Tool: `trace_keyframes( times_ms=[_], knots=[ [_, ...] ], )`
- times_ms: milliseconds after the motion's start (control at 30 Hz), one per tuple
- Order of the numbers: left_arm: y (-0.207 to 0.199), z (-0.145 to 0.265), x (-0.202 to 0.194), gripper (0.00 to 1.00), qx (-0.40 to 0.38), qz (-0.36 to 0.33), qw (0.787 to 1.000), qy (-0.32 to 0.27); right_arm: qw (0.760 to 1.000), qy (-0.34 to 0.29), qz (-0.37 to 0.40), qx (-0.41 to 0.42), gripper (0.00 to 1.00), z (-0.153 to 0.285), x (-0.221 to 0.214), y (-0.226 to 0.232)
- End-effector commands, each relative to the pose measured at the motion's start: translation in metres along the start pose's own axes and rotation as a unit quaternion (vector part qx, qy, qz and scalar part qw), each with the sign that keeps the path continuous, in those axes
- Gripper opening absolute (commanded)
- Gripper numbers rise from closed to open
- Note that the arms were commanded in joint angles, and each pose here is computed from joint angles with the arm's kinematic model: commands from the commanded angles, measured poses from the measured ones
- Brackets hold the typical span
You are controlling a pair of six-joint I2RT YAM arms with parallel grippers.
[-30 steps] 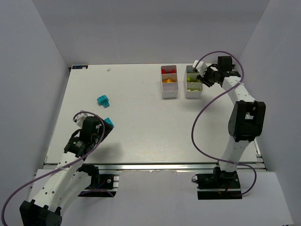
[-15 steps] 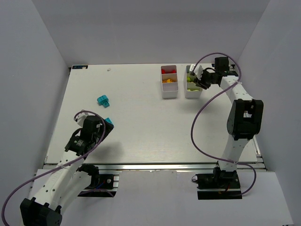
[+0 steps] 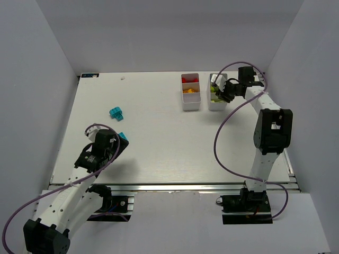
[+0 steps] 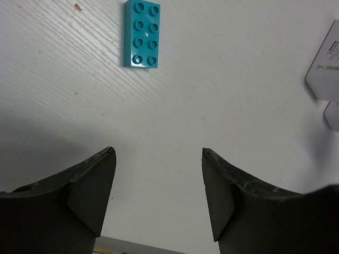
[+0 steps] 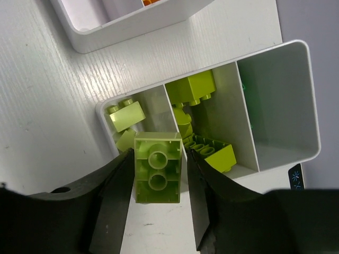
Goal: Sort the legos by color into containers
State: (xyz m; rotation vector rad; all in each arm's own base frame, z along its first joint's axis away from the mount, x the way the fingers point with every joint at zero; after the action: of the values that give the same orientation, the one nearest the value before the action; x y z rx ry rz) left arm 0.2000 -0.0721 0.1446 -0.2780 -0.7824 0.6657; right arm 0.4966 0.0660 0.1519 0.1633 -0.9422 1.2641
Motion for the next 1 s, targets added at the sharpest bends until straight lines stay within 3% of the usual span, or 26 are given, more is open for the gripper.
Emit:
trace_keyframes(
  times_ms=[0, 167, 333, 533, 600, 700, 733, 767, 833, 900, 933, 967],
  knots=[
    [-0.005, 0.002, 0.006, 0.75, -0.004, -0.001, 1.000, -0.006, 1.000, -0.010, 0.005, -0.003, 0.50, -0.004, 0.002, 0.000],
    [-0.007, 0.002, 0.008, 0.75, -0.005, -0.002, 1.000, -0.007, 1.000, -0.013, 0.006, -0.003, 0.74, -0.001, 0.002, 0.006],
    [-0.013, 0.001, 0.013, 0.75, -0.006, -0.009, 1.000, -0.008, 0.999, -0.031, 0.006, -0.023, 0.88, 0.016, 0.019, 0.004],
    [-0.013, -0.005, 0.017, 0.78, 0.031, -0.052, 0.998, 0.002, 0.987, -0.118, -0.005, -0.107, 0.89, 0.066, 0.074, -0.007],
    [-0.014, -0.013, 0.020, 0.81, 0.058, -0.079, 0.995, 0.017, 0.984, -0.157, -0.036, -0.079, 0.89, 0.075, 0.087, 0.014],
    [-0.015, -0.027, 0.025, 0.84, 0.110, -0.123, 0.985, 0.045, 0.979, -0.192, -0.049, 0.049, 0.63, 0.085, 0.106, 0.056],
    [-0.013, -0.030, 0.026, 0.84, 0.128, -0.134, 0.981, 0.055, 0.975, -0.197, -0.070, 0.074, 0.50, 0.087, 0.109, 0.064],
    [-0.009, -0.040, 0.028, 0.85, 0.150, -0.153, 0.974, 0.069, 0.970, -0.199, -0.098, 0.098, 0.23, 0.089, 0.112, 0.074],
    [-0.017, -0.046, 0.044, 0.86, 0.154, -0.157, 0.973, 0.067, 0.959, -0.211, -0.137, 0.127, 0.03, 0.092, 0.119, 0.090],
    [-0.019, -0.058, 0.051, 0.86, 0.163, -0.175, 0.968, 0.077, 0.955, -0.216, -0.157, 0.130, 0.05, 0.094, 0.119, 0.104],
    [-0.018, -0.062, 0.055, 0.86, 0.170, -0.177, 0.966, 0.079, 0.954, -0.219, -0.158, 0.129, 0.18, 0.095, 0.119, 0.108],
    [-0.017, -0.066, 0.057, 0.86, 0.173, -0.188, 0.963, 0.084, 0.955, -0.228, -0.146, 0.120, 0.25, 0.099, 0.124, 0.109]
  ],
)
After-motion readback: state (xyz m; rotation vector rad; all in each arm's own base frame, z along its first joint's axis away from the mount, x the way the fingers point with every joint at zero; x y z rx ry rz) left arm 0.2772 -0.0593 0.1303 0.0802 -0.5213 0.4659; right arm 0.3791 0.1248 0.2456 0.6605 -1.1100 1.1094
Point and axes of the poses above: each gripper's point midway between its finger pads, its own z axis back along the fingers, its own y axis along the line the jaws close on, x = y × z, the point moved 4 cm from there along z, back along the fingers, and after that the axes turned 6 degrees about -z, right-handed, at the moved point
